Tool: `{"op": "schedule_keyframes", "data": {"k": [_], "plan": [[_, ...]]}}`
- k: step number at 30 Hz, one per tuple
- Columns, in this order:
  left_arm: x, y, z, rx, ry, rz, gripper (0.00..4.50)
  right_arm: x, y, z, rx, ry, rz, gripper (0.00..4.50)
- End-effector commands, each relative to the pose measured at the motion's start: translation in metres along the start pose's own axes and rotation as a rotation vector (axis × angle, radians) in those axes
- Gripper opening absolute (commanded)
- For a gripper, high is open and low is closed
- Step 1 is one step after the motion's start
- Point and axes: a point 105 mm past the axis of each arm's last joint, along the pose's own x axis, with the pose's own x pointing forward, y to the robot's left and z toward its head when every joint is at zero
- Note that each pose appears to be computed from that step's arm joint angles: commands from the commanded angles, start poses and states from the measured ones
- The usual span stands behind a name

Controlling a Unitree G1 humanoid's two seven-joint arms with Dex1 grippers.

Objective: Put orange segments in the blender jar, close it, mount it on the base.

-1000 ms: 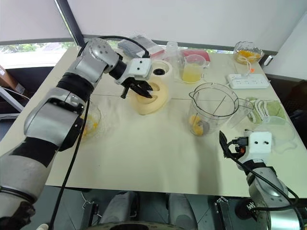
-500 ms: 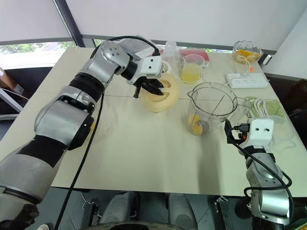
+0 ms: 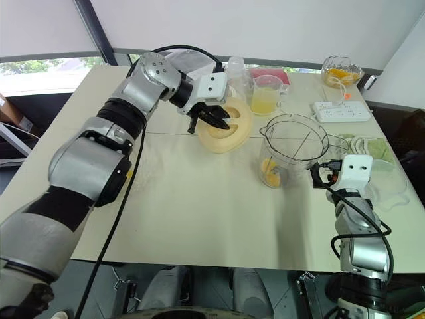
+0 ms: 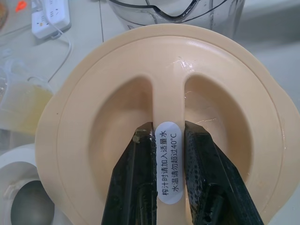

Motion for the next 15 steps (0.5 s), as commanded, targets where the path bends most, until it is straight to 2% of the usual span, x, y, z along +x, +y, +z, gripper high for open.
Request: {"op": "schedule_keyframes", "data": {"k": [1,3,4,6,7,15], "plan": [[-0.014,0.012,0.020,0.059,-0.025,0.051,0.23,0.004,-0.002,0.015,-0.005,-0.062,-0.004,3.57],[-0.015,0.013,0.020,0.059,-0.021,0.052,0.23,0.005,-0.001,0.015,-0.006,-0.067,-0.002,2.61],[-0.015,0.013,0.019,0.060,-0.020,0.052,0.23,0.005,-0.001,0.015,-0.005,-0.069,-0.002,1.94],[-0.016,0.013,0.019,0.059,-0.017,0.055,0.23,0.005,0.000,0.014,0.002,-0.068,0.005,1.05],[-0.017,0.014,0.019,0.059,-0.017,0.055,0.23,0.005,0.001,0.013,0.006,-0.067,0.009,0.93],[-0.031,0.025,0.034,0.057,-0.026,0.098,0.23,0.004,0.009,0.022,0.071,-0.096,0.018,0.93]]}}
